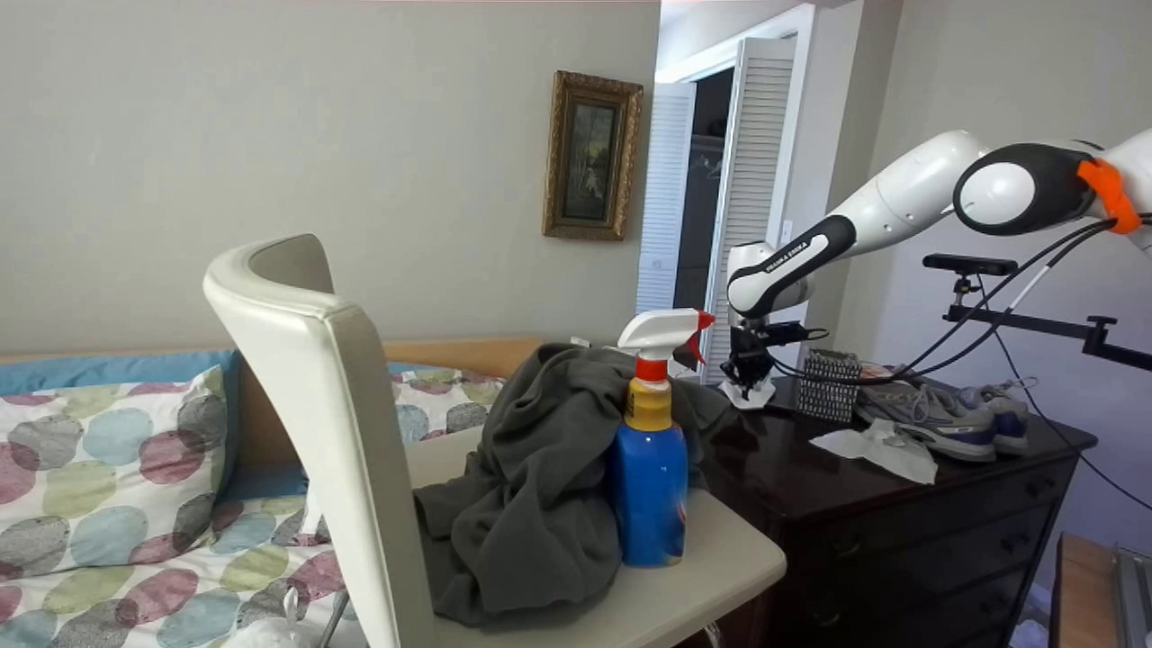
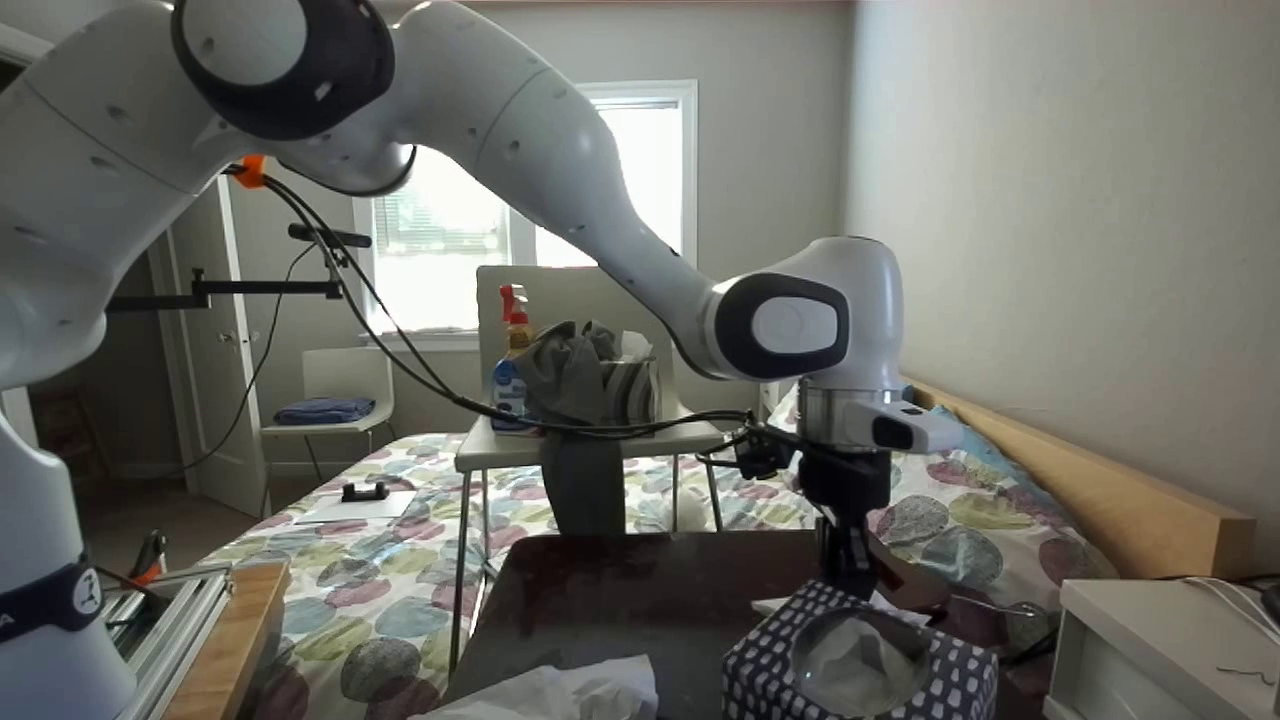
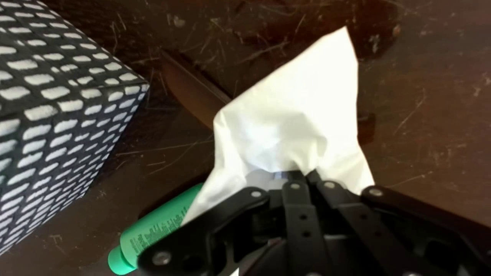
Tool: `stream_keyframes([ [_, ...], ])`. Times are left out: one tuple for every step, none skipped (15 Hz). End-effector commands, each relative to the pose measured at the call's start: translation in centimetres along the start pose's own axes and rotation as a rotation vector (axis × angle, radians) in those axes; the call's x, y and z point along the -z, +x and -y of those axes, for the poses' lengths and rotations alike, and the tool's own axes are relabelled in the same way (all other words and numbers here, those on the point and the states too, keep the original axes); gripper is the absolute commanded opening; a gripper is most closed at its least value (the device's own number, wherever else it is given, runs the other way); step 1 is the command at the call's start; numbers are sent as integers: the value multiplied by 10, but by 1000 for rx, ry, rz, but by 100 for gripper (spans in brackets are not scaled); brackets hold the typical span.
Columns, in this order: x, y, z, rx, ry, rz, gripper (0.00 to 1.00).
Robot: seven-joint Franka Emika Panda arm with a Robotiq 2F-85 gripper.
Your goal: Use the tissue to wipe the coat hanger
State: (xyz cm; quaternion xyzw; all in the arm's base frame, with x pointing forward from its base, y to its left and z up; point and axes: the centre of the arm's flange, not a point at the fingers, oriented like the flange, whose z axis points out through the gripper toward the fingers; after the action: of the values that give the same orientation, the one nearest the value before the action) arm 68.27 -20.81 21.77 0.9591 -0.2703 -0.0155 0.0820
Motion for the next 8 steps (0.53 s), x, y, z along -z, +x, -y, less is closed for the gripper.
stream_keyframes([
  [-20, 9, 8, -25, 2, 15, 1],
  [-22, 7, 7, -26, -4, 23, 1],
  [-24, 3, 5, -23, -10, 46, 1],
  [-26, -1, 3, -18, -19, 62, 1],
  [-28, -7, 0, -10, -25, 86, 1],
  [-29, -12, -2, -5, -30, 108, 1],
  [-30, -18, -5, -1, -35, 127, 1],
  [-31, -23, -8, 0, -40, 144, 1],
])
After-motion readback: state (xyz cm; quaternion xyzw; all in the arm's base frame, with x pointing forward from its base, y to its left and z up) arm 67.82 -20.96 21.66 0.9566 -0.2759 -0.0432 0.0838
